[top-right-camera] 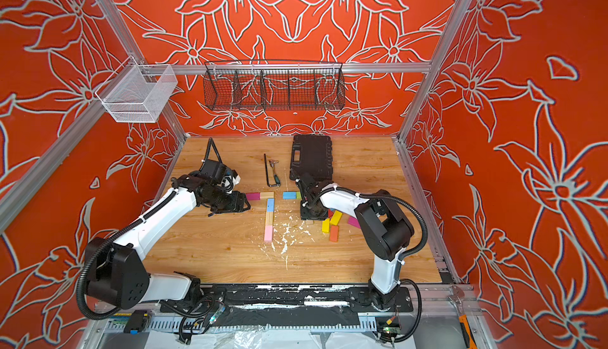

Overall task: Assemble the number 7 with building blocks
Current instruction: Assemble the building block at the center of the board.

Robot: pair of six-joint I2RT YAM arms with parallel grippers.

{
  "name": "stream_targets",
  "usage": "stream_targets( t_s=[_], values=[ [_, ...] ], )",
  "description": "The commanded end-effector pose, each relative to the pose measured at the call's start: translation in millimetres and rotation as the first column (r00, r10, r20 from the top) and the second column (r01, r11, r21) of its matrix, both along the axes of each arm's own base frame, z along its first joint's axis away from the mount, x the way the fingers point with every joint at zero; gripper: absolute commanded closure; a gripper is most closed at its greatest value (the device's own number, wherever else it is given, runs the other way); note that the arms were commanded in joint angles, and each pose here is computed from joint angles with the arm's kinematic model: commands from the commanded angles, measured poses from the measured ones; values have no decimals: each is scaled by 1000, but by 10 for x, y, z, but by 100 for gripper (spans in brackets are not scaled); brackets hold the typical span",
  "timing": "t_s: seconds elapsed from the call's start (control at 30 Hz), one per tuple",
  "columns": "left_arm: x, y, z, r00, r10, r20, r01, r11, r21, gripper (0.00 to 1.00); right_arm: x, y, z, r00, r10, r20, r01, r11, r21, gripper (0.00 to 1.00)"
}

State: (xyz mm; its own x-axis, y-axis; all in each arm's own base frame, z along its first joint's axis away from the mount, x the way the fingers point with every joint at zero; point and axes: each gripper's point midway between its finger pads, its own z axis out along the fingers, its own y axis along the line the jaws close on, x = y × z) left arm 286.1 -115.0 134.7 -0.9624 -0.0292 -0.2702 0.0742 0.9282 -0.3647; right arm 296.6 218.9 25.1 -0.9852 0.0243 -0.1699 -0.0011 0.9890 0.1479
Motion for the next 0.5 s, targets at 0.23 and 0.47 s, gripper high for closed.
stream_targets(
  t_s=[0.23, 0.47],
  values=[
    [-11, -4, -23, 1000, -8, -14, 8, 1000, -9, 28, 7, -33, -129, 999, -25, -25, 24, 1000, -16, 53],
    [-14, -5, -23, 1000, -9, -15, 9, 1000, -10, 28, 7, 3, -135, 999, -20, -25, 20, 1000, 3, 52]
  ],
)
